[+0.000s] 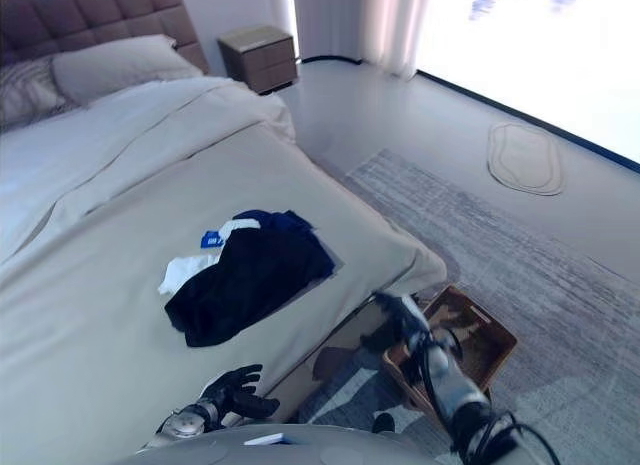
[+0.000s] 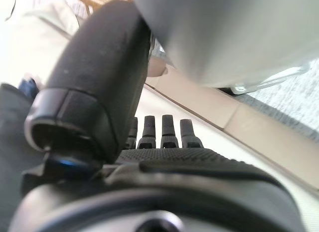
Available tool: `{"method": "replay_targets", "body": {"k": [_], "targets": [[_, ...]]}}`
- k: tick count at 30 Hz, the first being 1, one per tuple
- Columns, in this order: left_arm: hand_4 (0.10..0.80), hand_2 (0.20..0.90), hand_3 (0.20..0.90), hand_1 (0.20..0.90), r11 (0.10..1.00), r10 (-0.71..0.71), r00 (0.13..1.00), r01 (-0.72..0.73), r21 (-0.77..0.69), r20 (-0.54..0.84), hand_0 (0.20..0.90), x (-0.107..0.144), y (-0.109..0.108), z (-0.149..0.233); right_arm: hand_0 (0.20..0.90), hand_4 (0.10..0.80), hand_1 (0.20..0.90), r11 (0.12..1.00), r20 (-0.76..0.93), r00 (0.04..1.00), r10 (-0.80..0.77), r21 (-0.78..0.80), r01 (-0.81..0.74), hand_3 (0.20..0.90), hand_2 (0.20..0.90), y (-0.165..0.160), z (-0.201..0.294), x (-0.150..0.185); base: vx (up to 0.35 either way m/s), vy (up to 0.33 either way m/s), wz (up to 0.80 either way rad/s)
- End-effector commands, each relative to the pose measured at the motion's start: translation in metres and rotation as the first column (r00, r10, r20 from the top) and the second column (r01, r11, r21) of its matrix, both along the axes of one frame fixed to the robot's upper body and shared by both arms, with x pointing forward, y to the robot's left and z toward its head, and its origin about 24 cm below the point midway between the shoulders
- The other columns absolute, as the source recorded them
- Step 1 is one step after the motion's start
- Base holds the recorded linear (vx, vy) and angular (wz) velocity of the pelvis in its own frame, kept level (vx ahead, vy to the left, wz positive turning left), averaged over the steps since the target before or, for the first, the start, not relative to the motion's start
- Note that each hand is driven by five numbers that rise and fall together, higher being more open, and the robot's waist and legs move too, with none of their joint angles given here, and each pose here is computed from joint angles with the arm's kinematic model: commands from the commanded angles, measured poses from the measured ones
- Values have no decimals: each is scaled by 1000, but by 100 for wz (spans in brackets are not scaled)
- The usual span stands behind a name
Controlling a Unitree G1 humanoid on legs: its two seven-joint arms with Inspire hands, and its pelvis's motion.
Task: Pick up the clothes from the bed and place them into the basket
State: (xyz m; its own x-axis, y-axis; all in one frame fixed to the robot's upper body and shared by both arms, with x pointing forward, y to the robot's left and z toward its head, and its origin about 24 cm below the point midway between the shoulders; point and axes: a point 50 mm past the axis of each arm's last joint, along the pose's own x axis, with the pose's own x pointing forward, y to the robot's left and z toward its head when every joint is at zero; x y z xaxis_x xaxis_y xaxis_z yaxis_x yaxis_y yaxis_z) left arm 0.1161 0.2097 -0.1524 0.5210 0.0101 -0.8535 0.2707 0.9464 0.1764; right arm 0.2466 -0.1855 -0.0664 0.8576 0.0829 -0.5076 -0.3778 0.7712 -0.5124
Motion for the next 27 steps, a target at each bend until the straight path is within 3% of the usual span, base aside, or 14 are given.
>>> {"method": "replay_targets", "body": {"k": [1,7,12,18,25,26,27], "targets": [[800,900,900,900,993,-82,997,81,80,1,900,15,6,4,900,800,900,969,429,872,235,-177,-174,900,900,44,113,89,-38,-7,45],[800,900,900,900,984,-71,994,56,168,81,900,47,37,24,900,800,900,950,488,837,247,-292,-110,900,900,52,162,130,-59,-83,43],[800,900,900,900,975,-91,986,60,214,140,900,64,49,37,900,800,900,942,474,853,217,-332,-55,900,900,49,184,153,-69,-34,37],[800,900,900,900,988,-80,959,40,150,271,900,93,41,55,900,800,900,910,501,847,178,-412,52,900,900,31,225,173,-126,39,27],[800,900,900,900,997,-60,942,38,74,329,900,95,26,58,900,800,900,887,465,878,113,-445,121,900,900,23,249,181,-17,82,21],[800,900,900,900,997,-58,942,36,70,332,900,93,26,57,514,350,514,891,469,877,104,-436,128,450,514,23,252,181,-35,64,5],[800,900,900,900,997,-57,941,36,69,334,900,93,26,57,300,100,300,893,473,875,101,-430,130,200,300,24,253,182,-40,58,3]]}}
